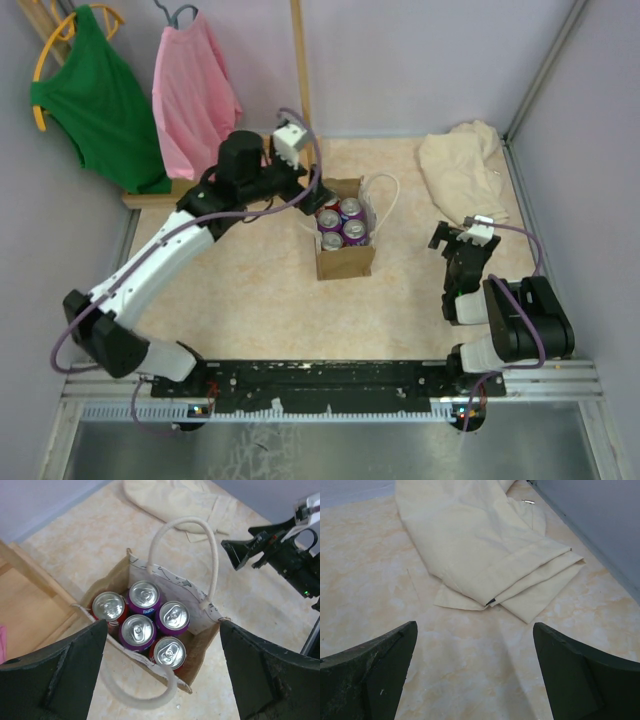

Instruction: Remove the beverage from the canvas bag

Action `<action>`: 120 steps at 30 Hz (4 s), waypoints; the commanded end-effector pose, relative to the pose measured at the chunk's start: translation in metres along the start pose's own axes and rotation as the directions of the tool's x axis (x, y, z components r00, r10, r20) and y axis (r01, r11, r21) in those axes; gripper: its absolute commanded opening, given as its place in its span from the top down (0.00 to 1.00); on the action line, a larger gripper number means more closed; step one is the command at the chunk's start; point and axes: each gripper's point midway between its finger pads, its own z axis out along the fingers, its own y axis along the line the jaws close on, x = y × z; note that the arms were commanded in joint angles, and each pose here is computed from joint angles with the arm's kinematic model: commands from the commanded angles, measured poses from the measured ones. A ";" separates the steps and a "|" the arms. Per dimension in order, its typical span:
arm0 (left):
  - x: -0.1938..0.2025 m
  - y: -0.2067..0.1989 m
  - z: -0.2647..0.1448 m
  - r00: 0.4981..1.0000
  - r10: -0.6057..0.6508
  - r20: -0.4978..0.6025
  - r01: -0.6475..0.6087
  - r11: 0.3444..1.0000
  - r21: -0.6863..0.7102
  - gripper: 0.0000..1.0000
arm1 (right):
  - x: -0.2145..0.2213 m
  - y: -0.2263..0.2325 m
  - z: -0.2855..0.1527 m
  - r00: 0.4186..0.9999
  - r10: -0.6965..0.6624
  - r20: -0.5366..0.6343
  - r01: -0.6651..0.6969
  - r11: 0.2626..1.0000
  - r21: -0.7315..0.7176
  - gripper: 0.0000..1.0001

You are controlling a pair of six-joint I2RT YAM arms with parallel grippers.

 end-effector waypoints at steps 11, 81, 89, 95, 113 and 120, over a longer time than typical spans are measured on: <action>0.067 -0.017 0.084 0.934 0.173 -0.312 -0.146 0.983 0.107 0.08 | -0.012 0.001 0.003 0.999 0.006 0.045 -0.006 1.000 0.000 0.01; 0.206 -0.028 0.147 0.824 0.230 -0.518 -0.199 0.973 0.114 0.40 | -0.012 0.001 0.003 0.999 0.006 0.046 -0.006 1.000 -0.001 0.01; 0.226 -0.027 0.138 0.776 0.203 -0.597 -0.169 0.979 0.112 0.46 | -0.013 0.000 0.003 0.999 0.006 0.047 -0.006 1.000 0.001 0.01; 0.232 -0.023 0.129 0.752 0.195 -0.630 -0.172 0.980 0.099 0.82 | -0.012 0.000 0.003 0.999 0.007 0.046 -0.007 1.000 0.000 0.01; 0.245 -0.013 0.123 0.725 0.170 -0.668 -0.180 0.982 0.054 0.67 | -0.012 0.001 0.003 0.999 0.006 0.046 -0.006 1.000 -0.001 0.01; 0.245 -0.011 0.124 0.727 0.167 -0.666 -0.184 0.982 0.045 0.56 | -0.012 0.000 0.003 0.999 0.007 0.046 -0.007 1.000 0.001 0.01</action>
